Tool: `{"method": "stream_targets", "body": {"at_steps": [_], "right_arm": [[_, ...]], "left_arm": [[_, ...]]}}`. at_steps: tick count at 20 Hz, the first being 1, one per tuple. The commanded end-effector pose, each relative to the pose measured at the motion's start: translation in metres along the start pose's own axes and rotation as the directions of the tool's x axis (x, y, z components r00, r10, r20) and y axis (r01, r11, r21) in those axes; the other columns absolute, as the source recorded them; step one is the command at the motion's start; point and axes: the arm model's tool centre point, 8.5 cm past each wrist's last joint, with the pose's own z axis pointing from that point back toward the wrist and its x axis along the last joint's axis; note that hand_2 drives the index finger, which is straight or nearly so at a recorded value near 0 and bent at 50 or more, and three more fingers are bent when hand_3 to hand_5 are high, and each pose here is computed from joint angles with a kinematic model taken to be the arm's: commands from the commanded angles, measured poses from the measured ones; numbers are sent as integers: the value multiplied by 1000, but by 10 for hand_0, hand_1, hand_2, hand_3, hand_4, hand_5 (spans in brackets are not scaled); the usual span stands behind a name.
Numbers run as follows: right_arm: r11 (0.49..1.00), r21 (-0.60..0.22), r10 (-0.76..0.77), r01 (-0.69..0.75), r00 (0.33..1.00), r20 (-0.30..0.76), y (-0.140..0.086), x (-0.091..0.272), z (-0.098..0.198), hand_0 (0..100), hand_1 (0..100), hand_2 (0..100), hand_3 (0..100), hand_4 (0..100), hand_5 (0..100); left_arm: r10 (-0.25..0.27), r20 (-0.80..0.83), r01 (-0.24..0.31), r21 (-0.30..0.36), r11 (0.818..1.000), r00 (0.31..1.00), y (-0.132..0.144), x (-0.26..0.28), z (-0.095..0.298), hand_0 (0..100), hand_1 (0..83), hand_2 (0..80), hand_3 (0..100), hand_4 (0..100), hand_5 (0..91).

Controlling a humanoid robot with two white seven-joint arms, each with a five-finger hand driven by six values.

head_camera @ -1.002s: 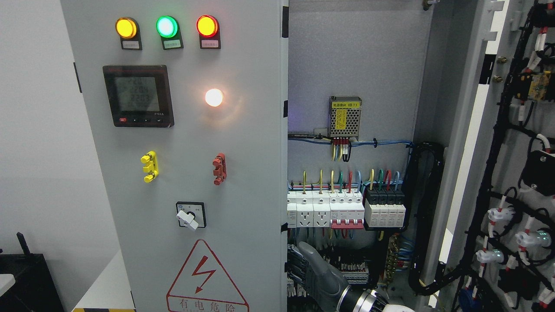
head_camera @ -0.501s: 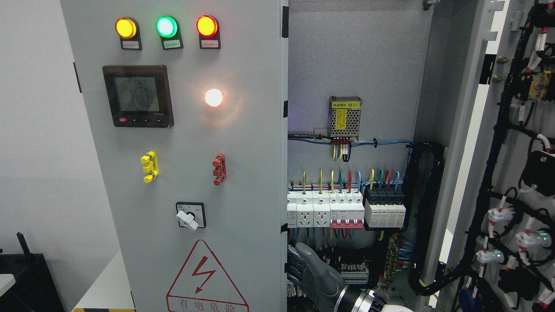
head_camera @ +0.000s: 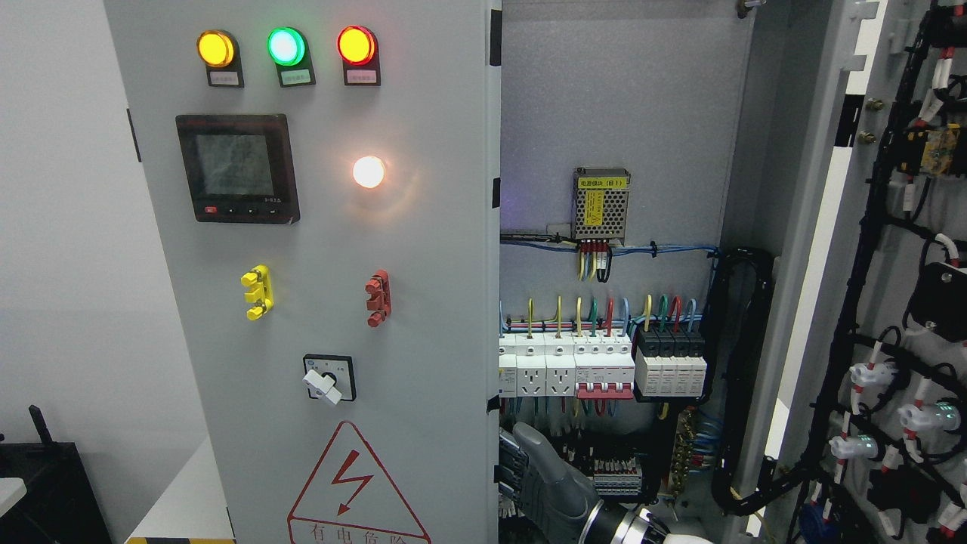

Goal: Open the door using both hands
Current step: 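Push the lamp-panel door outward with the right hand, swinging it wide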

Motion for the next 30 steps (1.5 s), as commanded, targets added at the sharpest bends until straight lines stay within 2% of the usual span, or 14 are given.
{"method": "stream_targets", "body": {"at_steps": [1,30], "right_arm": [[999,46,-1,0,1000,17,16,2,-2,107,0,0,0,0,0],[972,236,-39,17,995,91,100,8,-5,107,0,0,0,0,0]], "left_arm": [[0,0,0,0,1000,1000,0,0,0,0,0,0,0,31,0],[0,0,0,0,1000,1000,0,0,0,0,0,0,0,32,0]]}}
